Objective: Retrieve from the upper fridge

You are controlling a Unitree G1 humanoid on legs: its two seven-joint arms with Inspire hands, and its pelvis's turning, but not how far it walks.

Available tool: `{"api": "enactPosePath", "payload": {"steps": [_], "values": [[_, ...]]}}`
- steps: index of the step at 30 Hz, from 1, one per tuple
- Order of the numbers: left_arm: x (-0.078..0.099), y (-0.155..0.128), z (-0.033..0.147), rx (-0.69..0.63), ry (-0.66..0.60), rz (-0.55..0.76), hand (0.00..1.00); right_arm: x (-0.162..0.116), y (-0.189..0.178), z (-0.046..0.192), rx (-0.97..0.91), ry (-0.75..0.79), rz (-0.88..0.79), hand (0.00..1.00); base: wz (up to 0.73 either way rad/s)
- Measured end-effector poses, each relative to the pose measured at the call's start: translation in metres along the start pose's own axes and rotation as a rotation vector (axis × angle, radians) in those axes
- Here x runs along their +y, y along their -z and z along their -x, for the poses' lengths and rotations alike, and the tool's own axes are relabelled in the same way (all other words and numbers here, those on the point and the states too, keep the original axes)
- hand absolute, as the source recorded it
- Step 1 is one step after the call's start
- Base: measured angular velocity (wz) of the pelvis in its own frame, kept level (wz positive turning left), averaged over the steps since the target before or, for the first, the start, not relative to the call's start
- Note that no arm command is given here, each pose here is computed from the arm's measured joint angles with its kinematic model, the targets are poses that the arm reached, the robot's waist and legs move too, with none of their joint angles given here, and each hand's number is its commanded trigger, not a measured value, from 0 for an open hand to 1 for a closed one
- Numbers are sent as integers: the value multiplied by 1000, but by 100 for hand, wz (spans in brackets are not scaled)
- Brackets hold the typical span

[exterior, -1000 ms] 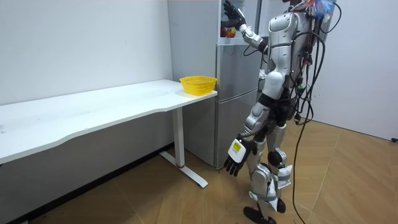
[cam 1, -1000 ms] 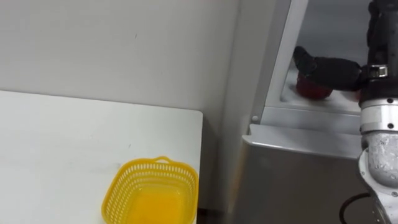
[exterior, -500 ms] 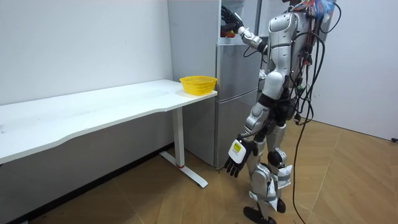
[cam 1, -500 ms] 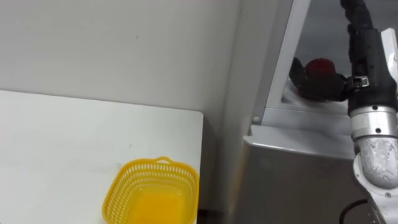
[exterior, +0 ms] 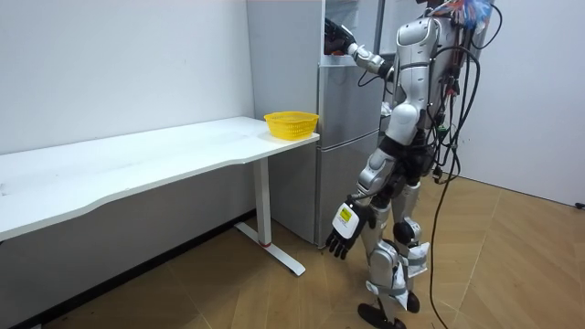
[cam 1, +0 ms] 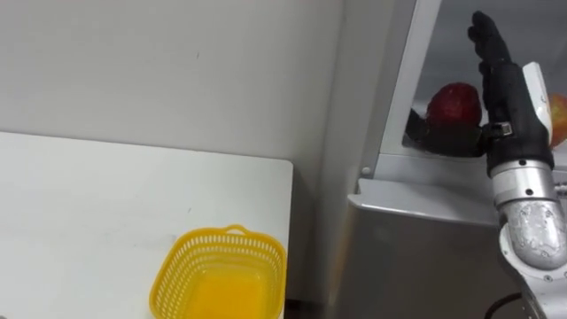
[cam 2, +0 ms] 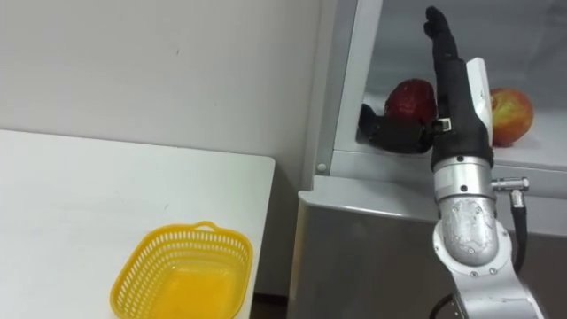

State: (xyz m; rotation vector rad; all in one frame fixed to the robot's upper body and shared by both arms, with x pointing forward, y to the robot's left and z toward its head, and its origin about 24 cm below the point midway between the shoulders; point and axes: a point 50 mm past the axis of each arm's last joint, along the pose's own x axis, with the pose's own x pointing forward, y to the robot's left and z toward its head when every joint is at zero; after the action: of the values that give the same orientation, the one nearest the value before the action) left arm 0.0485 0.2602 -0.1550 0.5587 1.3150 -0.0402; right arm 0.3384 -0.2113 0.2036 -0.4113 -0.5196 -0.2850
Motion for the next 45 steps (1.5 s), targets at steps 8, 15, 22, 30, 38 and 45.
{"api": "enactPosePath", "payload": {"steps": [8,15,22,30,38,45], "values": [[2,-4,0,-12,-9,0,0,1,0,0,6,-10,-18,0,0],[3,-2,0,19,-24,1,0,0,2,-5,41,-19,-83,0,0],[4,1,0,45,-26,1,0,1,6,-13,108,-30,-173,0,0],[6,0,2,34,-42,3,0,3,12,-19,155,-79,-190,0,-1],[3,11,4,69,-36,3,0,2,14,-22,177,-120,-178,0,0],[5,10,4,84,-40,12,0,-4,17,-24,190,-171,-200,0,3]]}}
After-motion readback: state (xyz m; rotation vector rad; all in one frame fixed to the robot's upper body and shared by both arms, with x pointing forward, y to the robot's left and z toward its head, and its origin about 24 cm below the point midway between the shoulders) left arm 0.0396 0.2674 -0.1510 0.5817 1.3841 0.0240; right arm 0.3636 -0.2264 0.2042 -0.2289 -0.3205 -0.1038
